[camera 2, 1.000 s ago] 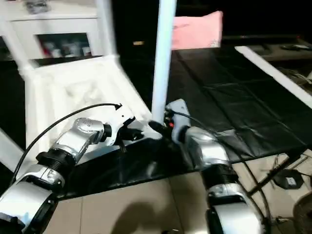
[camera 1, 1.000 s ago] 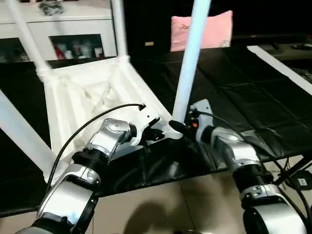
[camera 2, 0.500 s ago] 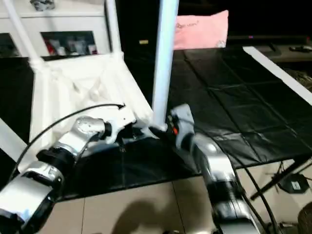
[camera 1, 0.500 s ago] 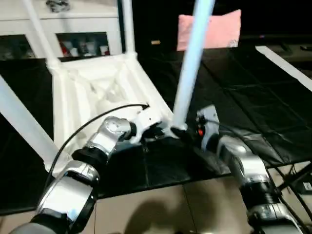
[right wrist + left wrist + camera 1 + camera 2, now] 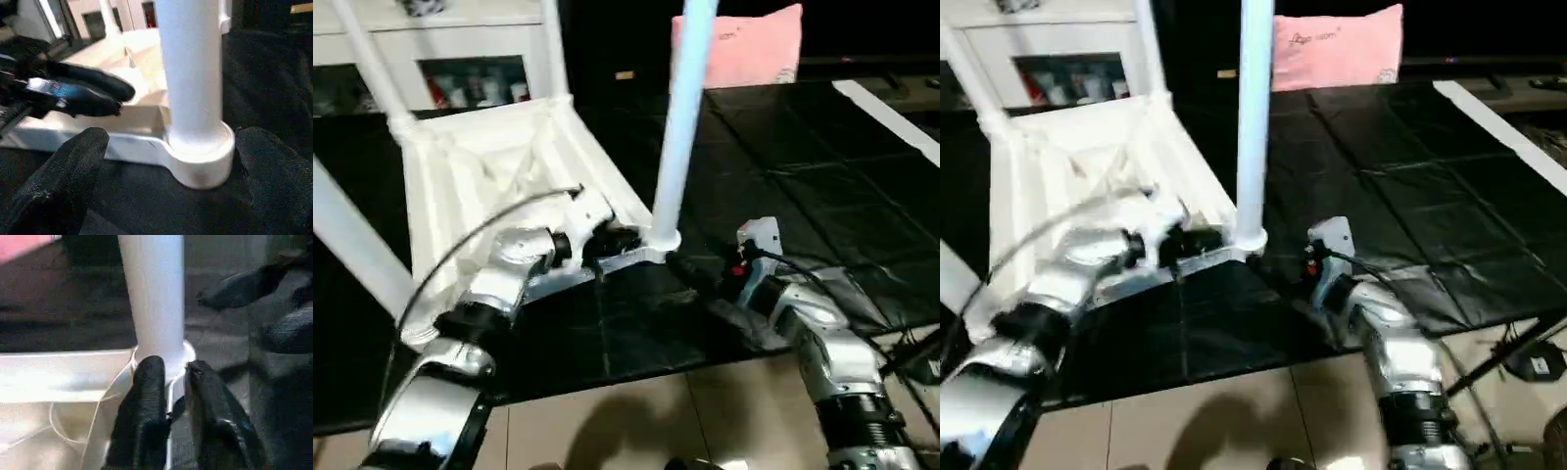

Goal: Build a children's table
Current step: Rotate leg to tighten, then rotate table base

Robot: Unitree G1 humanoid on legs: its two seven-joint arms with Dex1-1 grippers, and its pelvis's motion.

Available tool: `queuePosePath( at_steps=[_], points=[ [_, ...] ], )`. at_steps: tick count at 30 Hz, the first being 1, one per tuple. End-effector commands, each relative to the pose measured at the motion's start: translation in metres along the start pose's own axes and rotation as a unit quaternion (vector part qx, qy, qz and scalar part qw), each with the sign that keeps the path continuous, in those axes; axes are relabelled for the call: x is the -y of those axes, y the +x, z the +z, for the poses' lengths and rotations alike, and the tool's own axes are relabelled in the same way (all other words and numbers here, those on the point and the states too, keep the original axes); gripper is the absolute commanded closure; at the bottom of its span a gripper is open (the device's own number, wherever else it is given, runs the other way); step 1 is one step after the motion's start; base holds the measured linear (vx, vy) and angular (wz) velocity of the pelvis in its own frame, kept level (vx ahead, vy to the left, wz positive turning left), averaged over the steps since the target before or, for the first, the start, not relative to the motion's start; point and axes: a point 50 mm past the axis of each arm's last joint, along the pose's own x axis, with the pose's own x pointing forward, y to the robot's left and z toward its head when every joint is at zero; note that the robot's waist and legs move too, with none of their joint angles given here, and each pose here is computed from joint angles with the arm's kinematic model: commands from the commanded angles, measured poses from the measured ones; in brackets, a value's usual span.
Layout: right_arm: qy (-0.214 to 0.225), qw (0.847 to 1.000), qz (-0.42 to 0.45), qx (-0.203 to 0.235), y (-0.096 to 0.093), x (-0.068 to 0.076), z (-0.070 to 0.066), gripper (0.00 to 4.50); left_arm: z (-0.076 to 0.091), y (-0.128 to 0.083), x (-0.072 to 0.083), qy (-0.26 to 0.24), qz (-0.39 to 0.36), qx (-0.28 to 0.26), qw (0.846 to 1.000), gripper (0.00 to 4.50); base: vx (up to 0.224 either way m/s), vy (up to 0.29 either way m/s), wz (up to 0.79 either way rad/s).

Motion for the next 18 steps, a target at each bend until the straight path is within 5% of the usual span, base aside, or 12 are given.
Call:
queuePosePath(
  at_steps=[1, 7, 11, 18],
  points=[
    [0.005, 0.998, -0.002, 0.057, 0.006, 0.001, 0.022, 0.0, -0.002, -0.01, 0.008, -0.027, -0.017, 0.01, 0.999, 3.39, 0.0, 0.0, 0.0],
    [0.039, 0.992, -0.011, 0.116, 0.017, 0.002, 0.041, 0.0, -0.003, -0.028, 0.025, -0.063, -0.042, 0.022, 0.997, 2.86, 0.0, 0.0, 0.0],
    [0.055, 0.983, -0.08, 0.157, 0.032, 0.015, 0.058, 0.0, -0.012, -0.057, 0.053, -0.118, -0.094, 0.006, 0.989, 2.51, 0.0, 0.0, 0.0],
    [0.029, 0.971, -0.208, 0.111, 0.034, 0.047, 0.054, 0.0, -0.033, -0.088, 0.066, -0.153, -0.07, -0.049, 0.985, 1.8, 0.0, 0.0, 0.0]
  ],
)
